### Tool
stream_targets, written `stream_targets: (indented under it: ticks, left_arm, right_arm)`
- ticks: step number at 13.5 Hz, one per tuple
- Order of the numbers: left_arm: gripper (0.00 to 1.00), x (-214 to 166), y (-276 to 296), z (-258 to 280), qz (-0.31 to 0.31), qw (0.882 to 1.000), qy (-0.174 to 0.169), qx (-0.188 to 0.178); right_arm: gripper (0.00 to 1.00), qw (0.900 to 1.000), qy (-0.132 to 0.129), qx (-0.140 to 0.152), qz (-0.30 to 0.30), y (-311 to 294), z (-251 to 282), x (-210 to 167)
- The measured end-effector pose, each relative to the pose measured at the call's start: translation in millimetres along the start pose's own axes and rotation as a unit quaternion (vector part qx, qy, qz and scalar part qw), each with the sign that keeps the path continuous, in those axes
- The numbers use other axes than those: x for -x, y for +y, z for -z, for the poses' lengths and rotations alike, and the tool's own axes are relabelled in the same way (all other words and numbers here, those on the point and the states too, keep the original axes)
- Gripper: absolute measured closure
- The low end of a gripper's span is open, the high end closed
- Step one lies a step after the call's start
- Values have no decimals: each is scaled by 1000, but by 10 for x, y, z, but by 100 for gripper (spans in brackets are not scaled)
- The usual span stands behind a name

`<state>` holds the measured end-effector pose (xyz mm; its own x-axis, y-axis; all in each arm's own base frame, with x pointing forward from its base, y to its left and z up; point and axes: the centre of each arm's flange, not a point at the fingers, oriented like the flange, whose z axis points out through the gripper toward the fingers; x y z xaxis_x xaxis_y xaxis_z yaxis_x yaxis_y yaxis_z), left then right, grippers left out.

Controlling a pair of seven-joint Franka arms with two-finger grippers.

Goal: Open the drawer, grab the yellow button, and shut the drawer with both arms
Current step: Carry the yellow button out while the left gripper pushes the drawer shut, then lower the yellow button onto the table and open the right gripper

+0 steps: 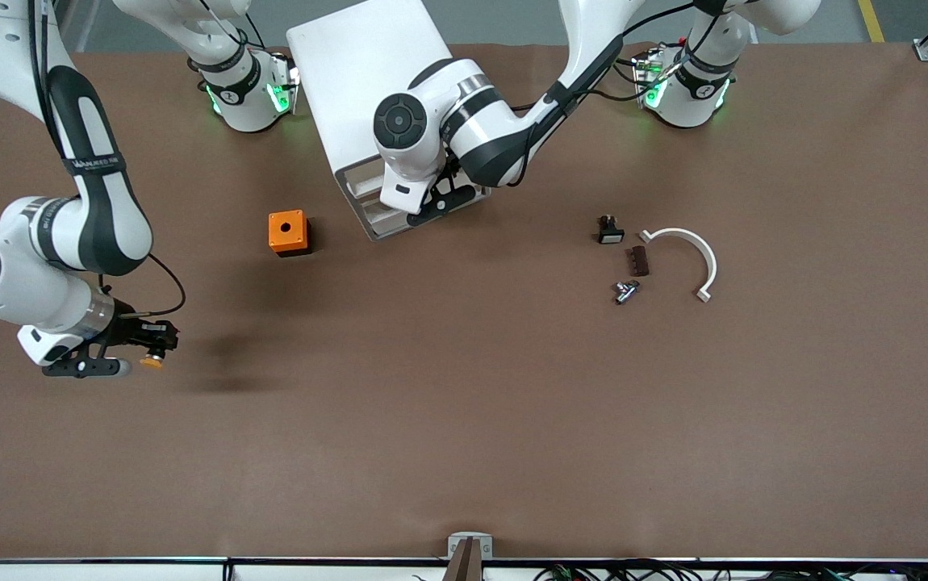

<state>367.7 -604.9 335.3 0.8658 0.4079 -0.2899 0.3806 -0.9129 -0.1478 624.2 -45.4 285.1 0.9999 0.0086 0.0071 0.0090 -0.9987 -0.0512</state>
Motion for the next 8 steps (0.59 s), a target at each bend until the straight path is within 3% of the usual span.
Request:
stream_targets:
  ticks: [3,8]
  left_arm:
    - [0,149,12,-56,-11,1000,-2,-5]
    - [0,227,1,-81,-12,1000,0,-9]
  right_arm:
    - [59,1000,6,5,7,13,-396,82]
    - [59,1000,-7,8,29,77,-869,157]
